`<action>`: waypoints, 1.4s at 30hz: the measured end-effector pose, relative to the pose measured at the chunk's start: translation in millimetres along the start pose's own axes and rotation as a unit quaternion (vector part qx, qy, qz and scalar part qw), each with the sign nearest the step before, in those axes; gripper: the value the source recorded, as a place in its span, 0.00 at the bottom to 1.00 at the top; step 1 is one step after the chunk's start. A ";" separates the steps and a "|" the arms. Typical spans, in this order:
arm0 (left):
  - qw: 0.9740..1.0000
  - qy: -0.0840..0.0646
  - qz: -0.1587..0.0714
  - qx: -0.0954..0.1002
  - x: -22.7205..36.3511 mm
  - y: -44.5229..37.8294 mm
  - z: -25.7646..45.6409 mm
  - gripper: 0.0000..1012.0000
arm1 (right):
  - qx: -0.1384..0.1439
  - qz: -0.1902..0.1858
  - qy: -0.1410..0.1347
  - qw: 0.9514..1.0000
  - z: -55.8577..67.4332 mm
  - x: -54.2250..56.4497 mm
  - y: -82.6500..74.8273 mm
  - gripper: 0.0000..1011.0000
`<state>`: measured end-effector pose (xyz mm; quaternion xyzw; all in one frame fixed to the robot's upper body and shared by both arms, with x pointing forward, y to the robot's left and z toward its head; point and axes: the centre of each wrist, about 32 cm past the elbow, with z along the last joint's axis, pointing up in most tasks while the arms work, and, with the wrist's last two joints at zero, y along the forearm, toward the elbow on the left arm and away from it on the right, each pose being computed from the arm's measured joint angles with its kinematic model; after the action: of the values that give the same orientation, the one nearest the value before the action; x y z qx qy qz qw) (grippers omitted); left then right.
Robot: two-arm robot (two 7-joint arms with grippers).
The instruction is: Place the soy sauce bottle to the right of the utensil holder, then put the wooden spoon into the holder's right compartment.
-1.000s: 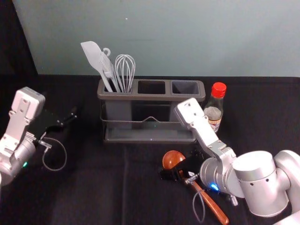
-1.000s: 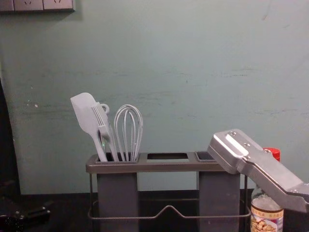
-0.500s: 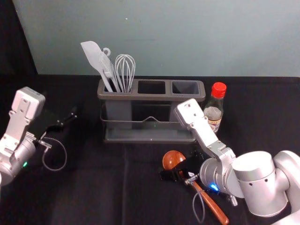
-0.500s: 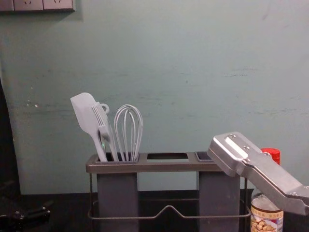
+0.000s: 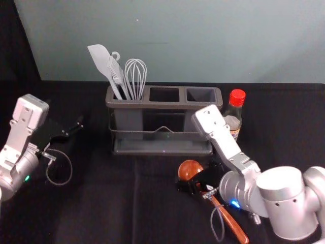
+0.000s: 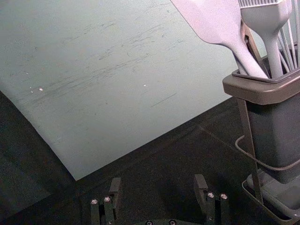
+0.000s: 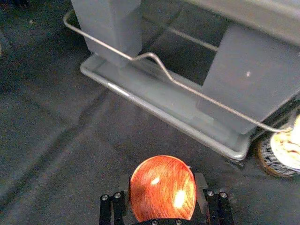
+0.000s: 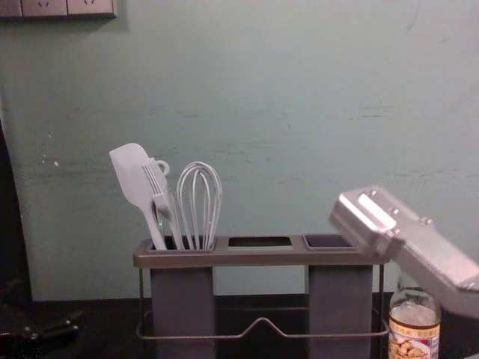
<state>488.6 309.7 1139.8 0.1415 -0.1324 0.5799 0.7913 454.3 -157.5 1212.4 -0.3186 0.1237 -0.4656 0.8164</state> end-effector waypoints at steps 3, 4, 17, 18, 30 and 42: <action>1.000 0.000 0.000 0.000 0.0 0.0 0.0 0.99 | 0.015 -0.005 0.003 1.000 -0.9 0.9 -11.6 0.83; 1.000 0.000 0.000 0.000 0.0 0.0 0.0 0.99 | 0.019 -0.007 0.004 1.000 -1.3 1.2 -14.7 0.83; 1.000 0.000 0.000 0.000 0.0 0.0 0.0 0.99 | 0.123 -0.041 0.020 0.991 -21.6 10.6 -60.2 0.83; 1.000 0.000 0.000 0.000 0.0 0.0 0.0 0.99 | 0.131 -0.043 0.020 0.990 -23.3 11.2 -62.2 0.83; 1.000 0.000 0.000 0.000 0.0 0.0 0.0 0.99 | 0.285 -0.048 -0.008 0.957 -54.3 12.1 -75.9 0.83; 1.000 0.000 0.000 0.000 0.0 0.0 0.0 0.99 | 0.391 -0.013 -0.038 0.920 -79.5 23.2 -68.1 0.83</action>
<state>488.6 309.7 1139.8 0.1415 -0.1324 0.5799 0.7913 380.7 -233.9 1196.9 0.0068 -0.1031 -0.4747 0.8740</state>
